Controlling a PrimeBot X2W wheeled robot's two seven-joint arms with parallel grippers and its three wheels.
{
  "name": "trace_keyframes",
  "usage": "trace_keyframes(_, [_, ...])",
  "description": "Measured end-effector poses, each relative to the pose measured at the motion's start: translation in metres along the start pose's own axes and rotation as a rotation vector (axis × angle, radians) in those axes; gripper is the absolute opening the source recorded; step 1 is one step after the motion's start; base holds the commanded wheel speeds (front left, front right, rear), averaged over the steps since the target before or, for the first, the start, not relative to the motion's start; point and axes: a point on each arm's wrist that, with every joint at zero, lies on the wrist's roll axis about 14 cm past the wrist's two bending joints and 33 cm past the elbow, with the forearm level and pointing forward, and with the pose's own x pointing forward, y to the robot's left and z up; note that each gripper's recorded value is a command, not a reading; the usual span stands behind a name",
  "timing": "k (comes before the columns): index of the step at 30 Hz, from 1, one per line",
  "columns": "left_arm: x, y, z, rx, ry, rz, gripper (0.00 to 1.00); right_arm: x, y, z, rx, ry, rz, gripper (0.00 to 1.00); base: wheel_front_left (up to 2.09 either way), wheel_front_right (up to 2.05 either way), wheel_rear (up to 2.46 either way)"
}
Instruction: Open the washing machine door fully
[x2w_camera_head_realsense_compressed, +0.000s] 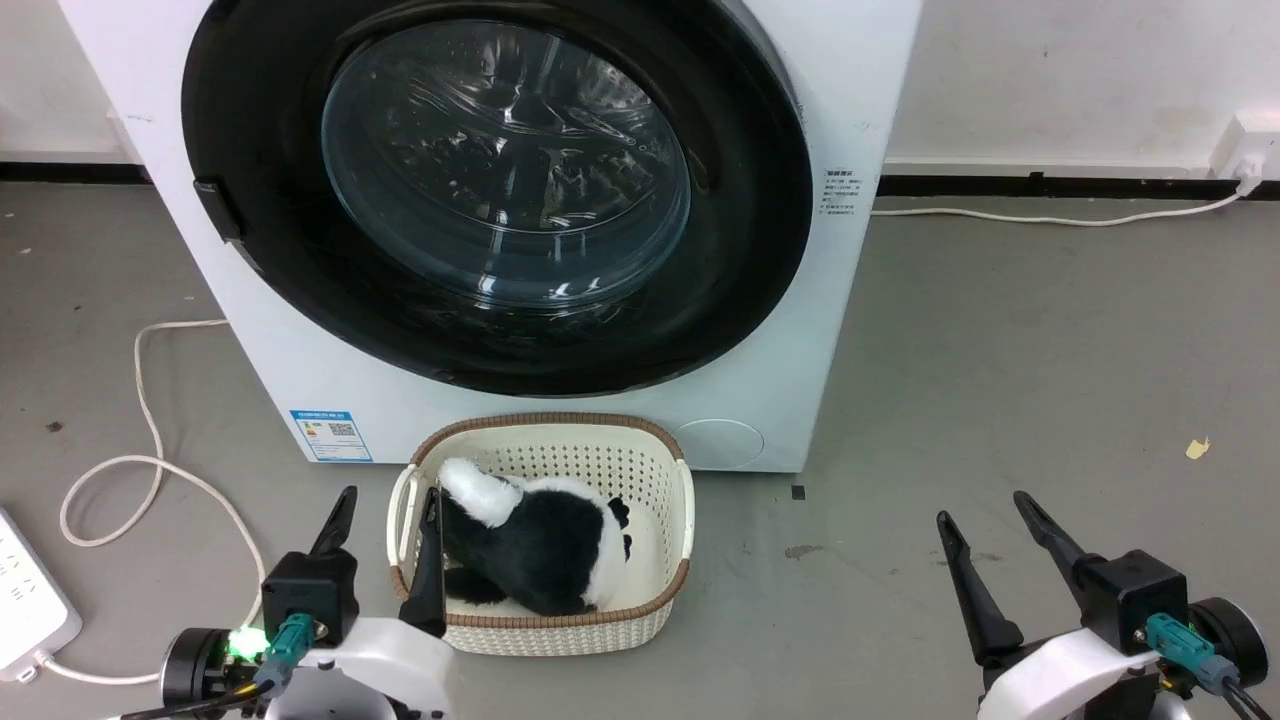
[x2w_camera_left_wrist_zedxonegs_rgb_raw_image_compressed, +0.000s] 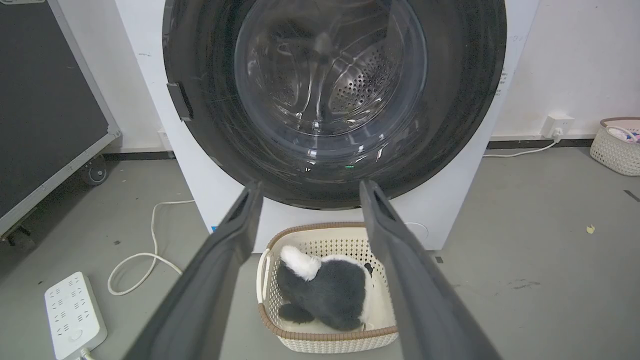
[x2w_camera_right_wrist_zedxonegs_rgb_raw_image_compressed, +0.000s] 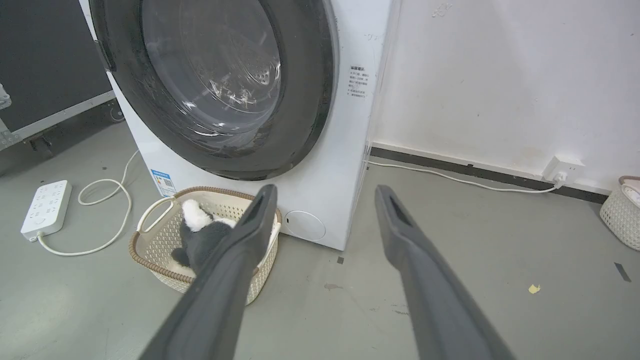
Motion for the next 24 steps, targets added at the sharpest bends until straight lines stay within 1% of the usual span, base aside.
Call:
trace_keyframes(16, [0.001,-0.002,-0.005,-0.007,-0.005,0.003,1.0,0.005,0.004,-0.003,-0.002,-0.01,0.017,1.0,0.0,0.0,0.0])
trace_keyframes(24, [0.002,-0.004,-0.011,-0.01,0.002,0.006,1.0,0.014,0.005,-0.002,-0.013,-0.02,0.033,1.0,0.0,0.0,0.0])
